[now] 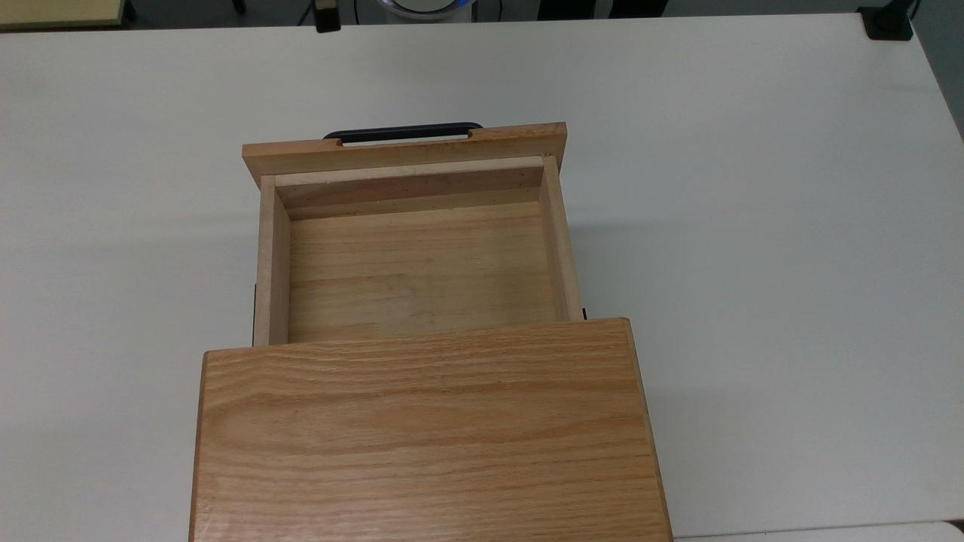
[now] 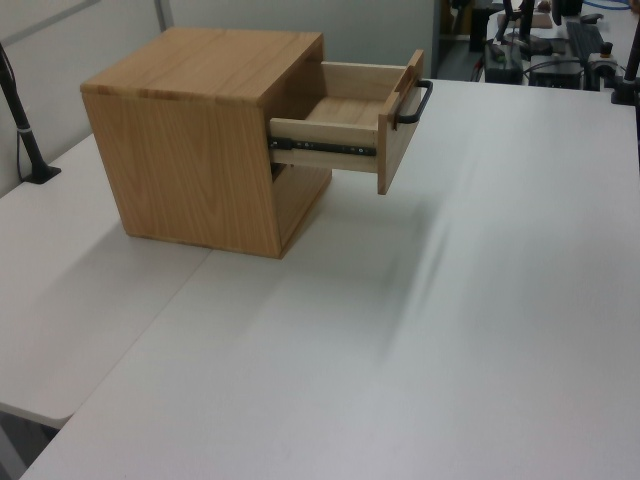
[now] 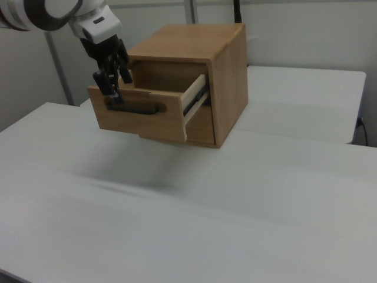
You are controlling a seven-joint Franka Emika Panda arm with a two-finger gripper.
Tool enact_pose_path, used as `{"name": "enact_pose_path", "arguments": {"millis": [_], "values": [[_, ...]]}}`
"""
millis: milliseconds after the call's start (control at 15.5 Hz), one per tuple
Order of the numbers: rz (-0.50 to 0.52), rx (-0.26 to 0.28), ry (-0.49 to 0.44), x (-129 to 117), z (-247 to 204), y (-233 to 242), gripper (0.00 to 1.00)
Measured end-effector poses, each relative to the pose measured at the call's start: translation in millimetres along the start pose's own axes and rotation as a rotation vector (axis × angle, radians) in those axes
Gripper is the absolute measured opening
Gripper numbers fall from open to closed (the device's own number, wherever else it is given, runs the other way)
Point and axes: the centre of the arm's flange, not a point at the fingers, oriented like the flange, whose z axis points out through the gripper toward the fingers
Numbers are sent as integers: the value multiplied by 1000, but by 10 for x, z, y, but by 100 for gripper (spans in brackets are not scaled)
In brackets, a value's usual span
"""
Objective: Open the drawer by sliding it
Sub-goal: 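Release the handle and raise the gripper away from the drawer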
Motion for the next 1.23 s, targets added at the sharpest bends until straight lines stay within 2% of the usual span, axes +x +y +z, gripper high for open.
{"name": "enact_pose_path", "arguments": {"millis": [517,776,905,1034,1228], "values": [[-548,-130,-90,-28,145,50,81],[-769,-180,-132,-38,190,120,81],[-889,-193,-148,-59,245,103,85],[-1011,-203,-178,-88,381,48,99],[-1104,-213,-207,-134,555,-35,100]]}}
